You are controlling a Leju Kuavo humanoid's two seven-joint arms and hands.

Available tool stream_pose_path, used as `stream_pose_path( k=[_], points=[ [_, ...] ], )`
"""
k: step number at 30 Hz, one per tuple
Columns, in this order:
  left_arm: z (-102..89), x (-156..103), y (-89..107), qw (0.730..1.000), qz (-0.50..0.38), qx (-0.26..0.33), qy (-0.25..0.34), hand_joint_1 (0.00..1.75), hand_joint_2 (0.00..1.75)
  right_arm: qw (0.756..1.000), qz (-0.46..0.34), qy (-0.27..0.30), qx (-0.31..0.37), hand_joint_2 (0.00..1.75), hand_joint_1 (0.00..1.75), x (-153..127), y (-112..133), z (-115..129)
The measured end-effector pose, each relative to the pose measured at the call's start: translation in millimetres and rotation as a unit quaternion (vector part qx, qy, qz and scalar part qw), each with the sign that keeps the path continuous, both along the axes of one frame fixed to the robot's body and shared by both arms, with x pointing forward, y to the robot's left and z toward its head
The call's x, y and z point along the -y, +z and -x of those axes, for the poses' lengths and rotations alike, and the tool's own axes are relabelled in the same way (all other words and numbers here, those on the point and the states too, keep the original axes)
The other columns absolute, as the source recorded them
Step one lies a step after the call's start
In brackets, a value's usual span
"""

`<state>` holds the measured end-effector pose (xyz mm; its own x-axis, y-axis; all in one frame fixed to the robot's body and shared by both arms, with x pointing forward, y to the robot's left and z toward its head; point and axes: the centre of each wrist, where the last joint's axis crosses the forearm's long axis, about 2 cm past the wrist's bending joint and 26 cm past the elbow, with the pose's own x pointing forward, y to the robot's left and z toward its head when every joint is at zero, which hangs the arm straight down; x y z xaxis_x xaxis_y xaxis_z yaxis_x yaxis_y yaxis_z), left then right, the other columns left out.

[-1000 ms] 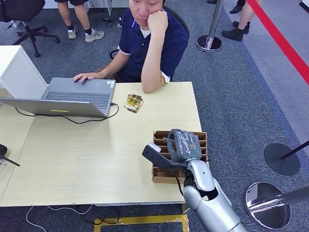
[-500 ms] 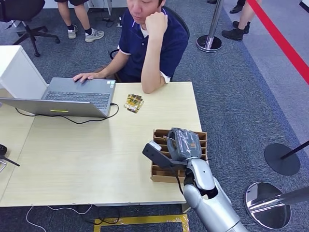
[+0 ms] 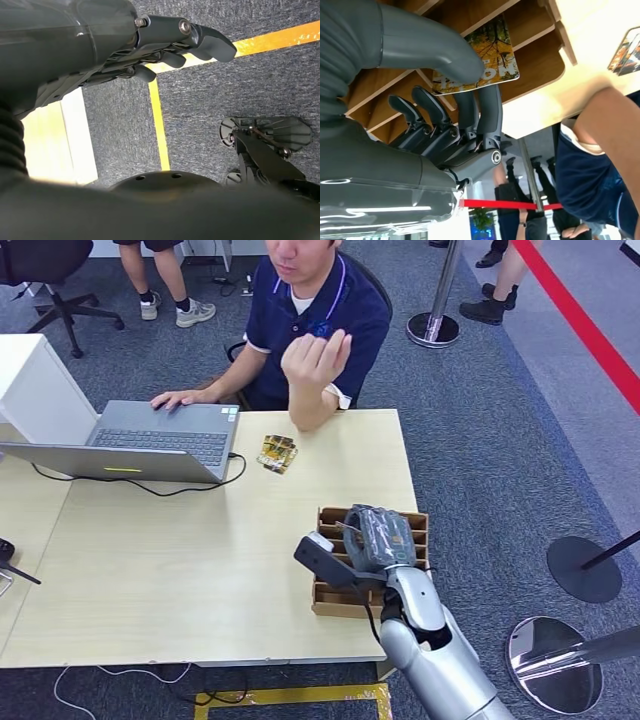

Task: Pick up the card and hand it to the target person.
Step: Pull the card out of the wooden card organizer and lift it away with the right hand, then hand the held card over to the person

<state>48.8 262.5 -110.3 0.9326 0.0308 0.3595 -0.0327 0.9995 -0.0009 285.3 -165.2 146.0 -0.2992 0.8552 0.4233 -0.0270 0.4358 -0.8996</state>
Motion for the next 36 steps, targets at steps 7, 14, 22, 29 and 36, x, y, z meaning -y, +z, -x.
stream_pose_path(
  k=[7, 14, 22, 29, 36],
  points=[
    [1.3, 0, -0.2, 1.0, 0.0, 0.003, 0.002, 0.0, 0.0, 0.999, -0.018, 0.026, 0.027, 1.75, 1.57, -3, 22, 7],
    [1.2, 0, -0.2, 1.0, -0.001, 0.004, 0.002, 0.0, 0.0, 0.996, -0.028, 0.052, 0.063, 1.75, 1.57, -6, 48, 13],
    [0.9, 0, -0.1, 1.0, 0.0, 0.004, 0.006, 0.0, 0.0, 0.993, -0.035, 0.061, 0.09, 1.75, 1.57, -7, 65, 11],
    [0.6, 0, -0.1, 1.0, 0.0, 0.004, 0.01, 0.0, 0.0, 0.993, -0.036, 0.062, 0.095, 1.75, 1.57, -7, 67, 11],
    [0.5, 0, -0.1, 1.0, 0.0, 0.004, 0.012, 0.0, 0.0, 0.992, -0.038, 0.068, 0.104, 1.75, 1.57, -8, 72, 10]
  ],
)
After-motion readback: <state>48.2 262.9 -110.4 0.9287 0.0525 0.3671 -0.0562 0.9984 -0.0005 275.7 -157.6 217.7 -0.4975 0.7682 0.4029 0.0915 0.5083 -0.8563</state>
